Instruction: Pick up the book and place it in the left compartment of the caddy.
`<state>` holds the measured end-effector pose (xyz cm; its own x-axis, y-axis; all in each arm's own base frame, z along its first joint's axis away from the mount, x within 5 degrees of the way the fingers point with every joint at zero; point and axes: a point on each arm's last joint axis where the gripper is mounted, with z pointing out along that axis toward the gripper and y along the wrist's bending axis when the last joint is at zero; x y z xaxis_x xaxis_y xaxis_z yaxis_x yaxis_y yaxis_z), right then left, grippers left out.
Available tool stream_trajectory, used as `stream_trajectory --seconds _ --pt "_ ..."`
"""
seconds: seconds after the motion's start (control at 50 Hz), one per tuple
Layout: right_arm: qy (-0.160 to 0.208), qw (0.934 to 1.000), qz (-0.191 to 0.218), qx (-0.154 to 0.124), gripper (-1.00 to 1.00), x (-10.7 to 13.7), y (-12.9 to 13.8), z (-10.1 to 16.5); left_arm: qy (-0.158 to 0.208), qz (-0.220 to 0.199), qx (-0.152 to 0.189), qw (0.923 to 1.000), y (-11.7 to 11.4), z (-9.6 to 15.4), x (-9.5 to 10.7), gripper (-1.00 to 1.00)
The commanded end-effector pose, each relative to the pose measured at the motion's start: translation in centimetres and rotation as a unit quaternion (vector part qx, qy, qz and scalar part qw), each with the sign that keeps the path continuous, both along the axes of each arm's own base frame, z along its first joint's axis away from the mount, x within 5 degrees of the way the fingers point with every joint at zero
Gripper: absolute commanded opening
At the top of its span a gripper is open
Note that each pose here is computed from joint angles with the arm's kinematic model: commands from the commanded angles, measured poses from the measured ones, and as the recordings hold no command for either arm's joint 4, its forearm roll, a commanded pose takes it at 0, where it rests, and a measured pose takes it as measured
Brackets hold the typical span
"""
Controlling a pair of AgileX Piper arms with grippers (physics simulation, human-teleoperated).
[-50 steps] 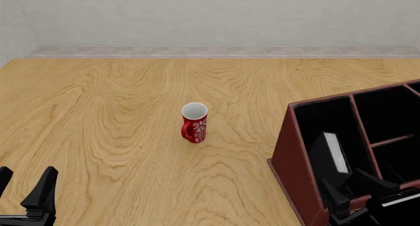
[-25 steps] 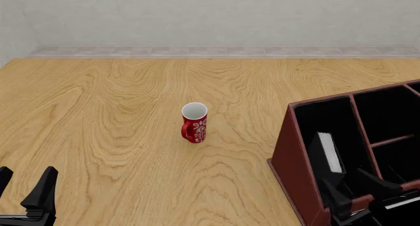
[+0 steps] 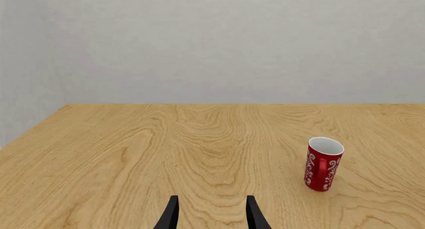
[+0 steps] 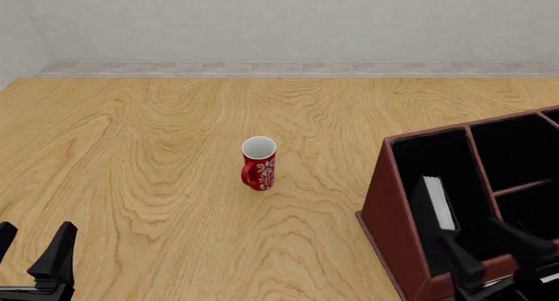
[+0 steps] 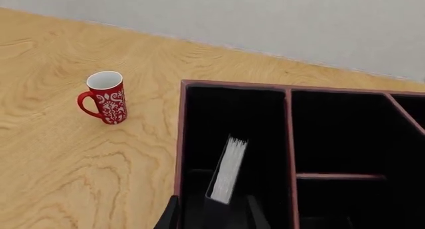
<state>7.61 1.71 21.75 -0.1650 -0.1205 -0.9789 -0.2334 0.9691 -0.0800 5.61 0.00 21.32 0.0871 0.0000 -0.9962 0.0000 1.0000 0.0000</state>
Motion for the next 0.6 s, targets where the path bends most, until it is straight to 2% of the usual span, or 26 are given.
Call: stream_trajectory --seconds 0.02,0.6 --pt "-0.016 0.9999 0.003 -0.001 1.00 -0.9 -0.2 1.6 0.000 0.000 0.000 1.0000 0.0 0.0 0.0 1.00" --pt "-0.043 0.9990 0.010 -0.008 1.00 -1.9 -0.3 4.4 0.000 0.000 0.000 1.0000 0.0 0.0 0.0 1.00"
